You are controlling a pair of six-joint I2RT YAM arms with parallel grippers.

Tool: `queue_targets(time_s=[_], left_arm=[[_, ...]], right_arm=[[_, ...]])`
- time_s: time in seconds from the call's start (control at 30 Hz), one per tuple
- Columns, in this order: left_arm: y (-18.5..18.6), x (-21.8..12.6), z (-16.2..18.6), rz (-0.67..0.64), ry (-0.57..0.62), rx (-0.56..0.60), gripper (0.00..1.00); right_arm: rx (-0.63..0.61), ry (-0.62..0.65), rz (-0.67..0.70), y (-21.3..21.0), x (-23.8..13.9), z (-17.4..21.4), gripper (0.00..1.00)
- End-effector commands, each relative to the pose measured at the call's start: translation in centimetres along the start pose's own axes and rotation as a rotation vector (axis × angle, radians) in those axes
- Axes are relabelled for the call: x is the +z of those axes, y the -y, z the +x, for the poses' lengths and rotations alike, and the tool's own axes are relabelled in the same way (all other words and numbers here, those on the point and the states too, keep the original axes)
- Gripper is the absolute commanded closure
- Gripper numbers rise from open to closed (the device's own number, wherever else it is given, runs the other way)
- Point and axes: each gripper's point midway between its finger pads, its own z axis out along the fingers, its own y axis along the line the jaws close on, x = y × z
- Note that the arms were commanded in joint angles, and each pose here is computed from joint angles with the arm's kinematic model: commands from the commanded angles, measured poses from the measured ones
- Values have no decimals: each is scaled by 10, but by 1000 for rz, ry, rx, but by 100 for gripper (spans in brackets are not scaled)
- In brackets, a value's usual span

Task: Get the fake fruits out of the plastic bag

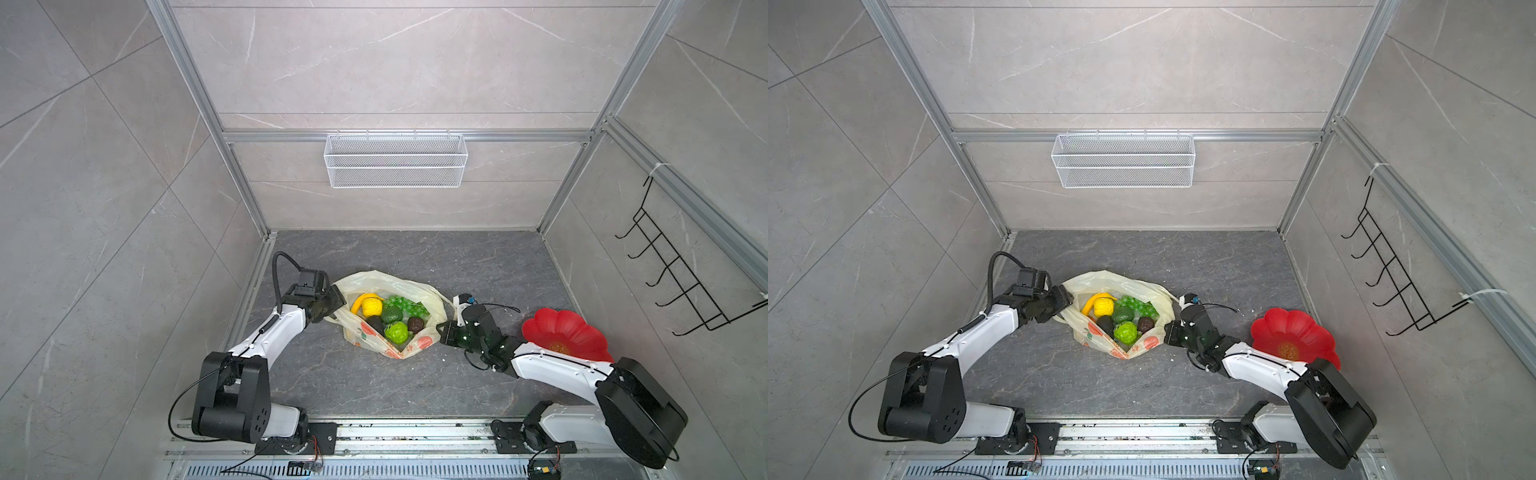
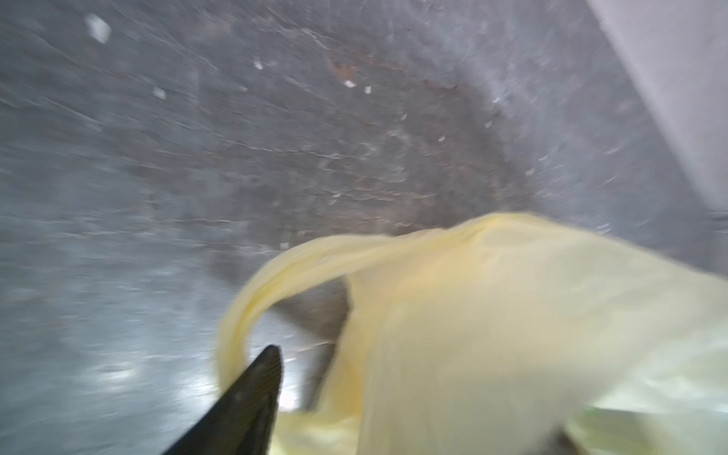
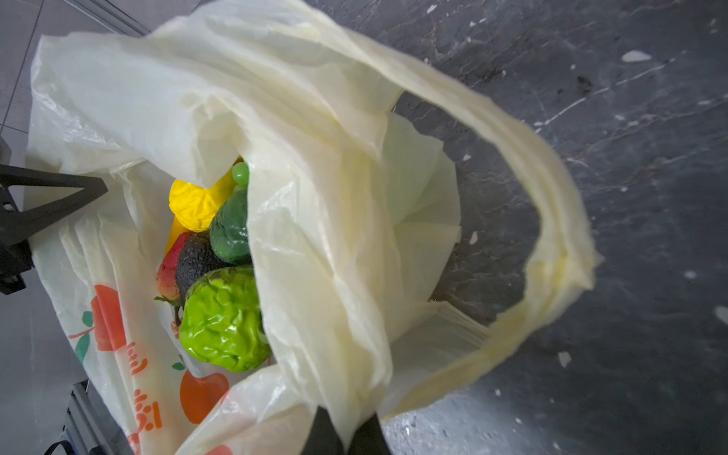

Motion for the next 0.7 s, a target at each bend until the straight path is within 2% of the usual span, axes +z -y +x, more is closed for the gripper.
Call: queue_targets(time_s=[0.0, 0.1, 0.23, 0.43, 0.53, 0.67], left_arm=[[-14, -36, -2, -145, 53, 49, 21], [-12, -57, 5, -202, 87, 95, 14], [2, -67, 22, -194, 80, 127, 10], [8, -36, 56, -197, -26, 141, 10], [2, -20, 65, -205, -52, 142, 18], [-9, -11, 77, -190, -56, 143, 40]], right_arm=[[-29, -6, 44, 6, -4, 11, 100], [-44, -10, 45, 2, -4, 16, 100], [-69, -17, 45, -5, -2, 22, 100], [-70, -11, 53, -11, -2, 24, 100], [-44, 2, 38, -14, -3, 20, 100], [-10, 12, 24, -15, -5, 14, 100]])
